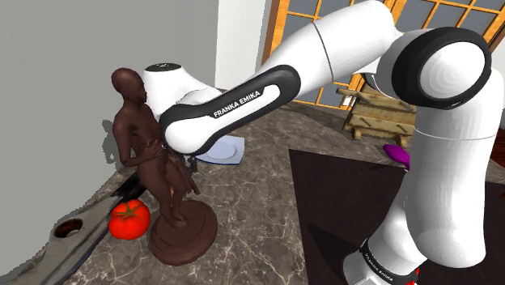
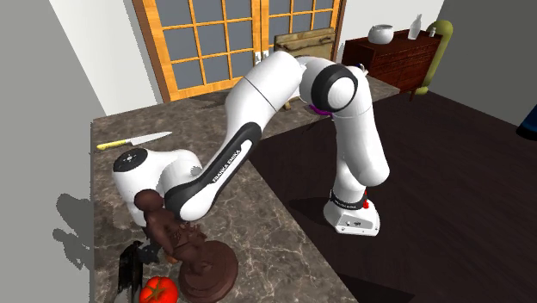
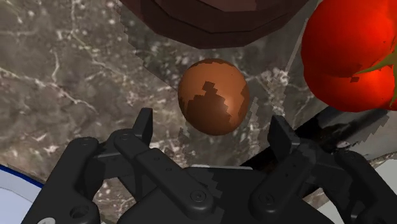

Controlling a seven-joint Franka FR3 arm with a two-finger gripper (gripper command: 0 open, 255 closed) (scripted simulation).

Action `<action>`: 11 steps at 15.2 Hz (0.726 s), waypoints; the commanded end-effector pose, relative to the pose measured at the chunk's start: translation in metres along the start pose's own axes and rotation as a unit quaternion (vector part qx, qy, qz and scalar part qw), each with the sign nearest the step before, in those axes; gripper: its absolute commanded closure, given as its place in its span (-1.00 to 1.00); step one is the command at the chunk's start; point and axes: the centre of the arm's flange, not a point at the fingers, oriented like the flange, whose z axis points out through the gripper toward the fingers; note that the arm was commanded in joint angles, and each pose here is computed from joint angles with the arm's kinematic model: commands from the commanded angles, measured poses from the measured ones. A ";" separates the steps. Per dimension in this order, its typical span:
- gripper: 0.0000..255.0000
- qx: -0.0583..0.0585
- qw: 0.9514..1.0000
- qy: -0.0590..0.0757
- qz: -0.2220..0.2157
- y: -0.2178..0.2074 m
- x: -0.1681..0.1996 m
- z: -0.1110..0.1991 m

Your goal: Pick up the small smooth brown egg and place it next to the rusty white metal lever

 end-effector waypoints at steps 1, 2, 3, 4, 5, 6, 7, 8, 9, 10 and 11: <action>-1.00 0.000 1.000 0.000 0.000 0.000 0.000 -0.021; -1.00 0.000 1.000 0.000 0.000 0.000 0.000 -0.034; -1.00 0.000 1.000 0.000 0.000 0.000 0.000 -0.044; -1.00 0.000 1.000 0.000 0.000 0.000 0.000 -0.044; -1.00 0.000 1.000 0.000 0.000 0.000 -0.001 -0.044; -1.00 0.000 1.000 0.000 0.000 0.000 0.000 -0.044; -1.00 0.000 1.000 0.000 0.000 0.000 0.000 -0.044; -1.00 0.000 1.000 0.000 0.000 0.000 0.000 -0.044; -1.00 0.000 1.000 0.000 0.000 0.000 0.000 -0.044; -1.00 0.000 1.000 0.000 0.000 0.000 0.000 -0.044; -1.00 0.000 1.000 0.000 0.000 0.000 0.000 -0.044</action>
